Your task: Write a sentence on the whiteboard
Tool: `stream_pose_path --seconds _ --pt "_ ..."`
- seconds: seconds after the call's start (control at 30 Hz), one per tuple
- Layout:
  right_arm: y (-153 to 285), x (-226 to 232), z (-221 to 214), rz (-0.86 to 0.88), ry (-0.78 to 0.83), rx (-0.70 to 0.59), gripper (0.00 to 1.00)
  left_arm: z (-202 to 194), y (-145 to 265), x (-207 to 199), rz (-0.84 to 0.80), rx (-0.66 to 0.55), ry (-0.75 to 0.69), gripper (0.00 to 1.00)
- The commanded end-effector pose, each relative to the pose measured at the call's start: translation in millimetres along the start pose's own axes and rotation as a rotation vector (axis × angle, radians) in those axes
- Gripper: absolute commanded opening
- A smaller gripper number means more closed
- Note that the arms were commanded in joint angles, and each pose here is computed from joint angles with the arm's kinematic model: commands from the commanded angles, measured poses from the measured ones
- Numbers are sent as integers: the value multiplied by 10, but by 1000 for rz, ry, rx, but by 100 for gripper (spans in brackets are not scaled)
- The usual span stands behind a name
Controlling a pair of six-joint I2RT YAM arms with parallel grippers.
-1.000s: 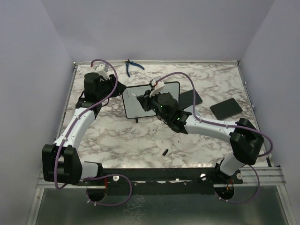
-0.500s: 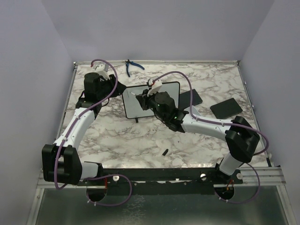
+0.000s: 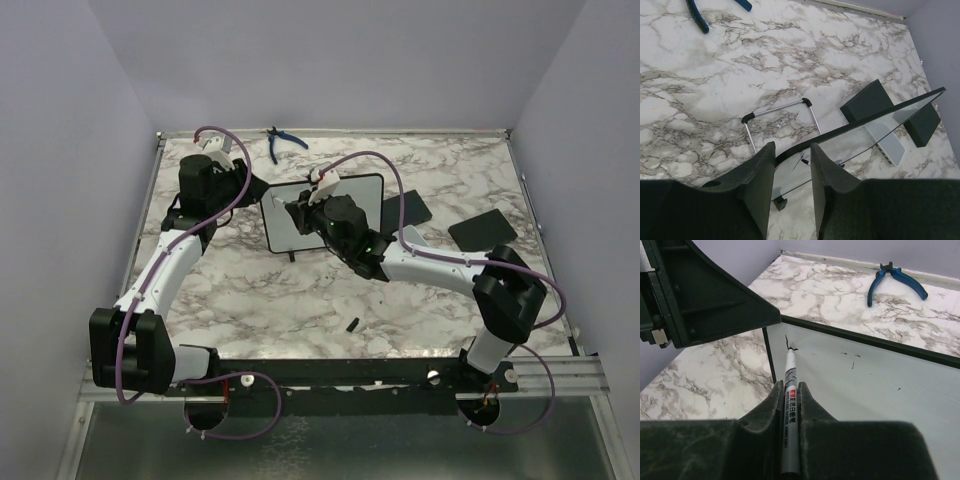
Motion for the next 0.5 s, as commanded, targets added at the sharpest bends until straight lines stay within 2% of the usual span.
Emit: stream_pose_path --seconds 0.0,0.47 --pt "-81 32 16 -10 12 -13 0 9 33 -67 -45 -7 -23 35" --pt "-41 -8 -73 -32 9 11 0 23 50 -82 -47 -15 -30 35"
Point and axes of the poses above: each gripper's point midway between its finger pads, its own y axis back along the fingers, its own x axis along the line the jaws close on, z = x × y, the point moved 8 cm from there along y, back along the fingers, and after that the axes turned 2 degrees about y, right-handed, at the moved point
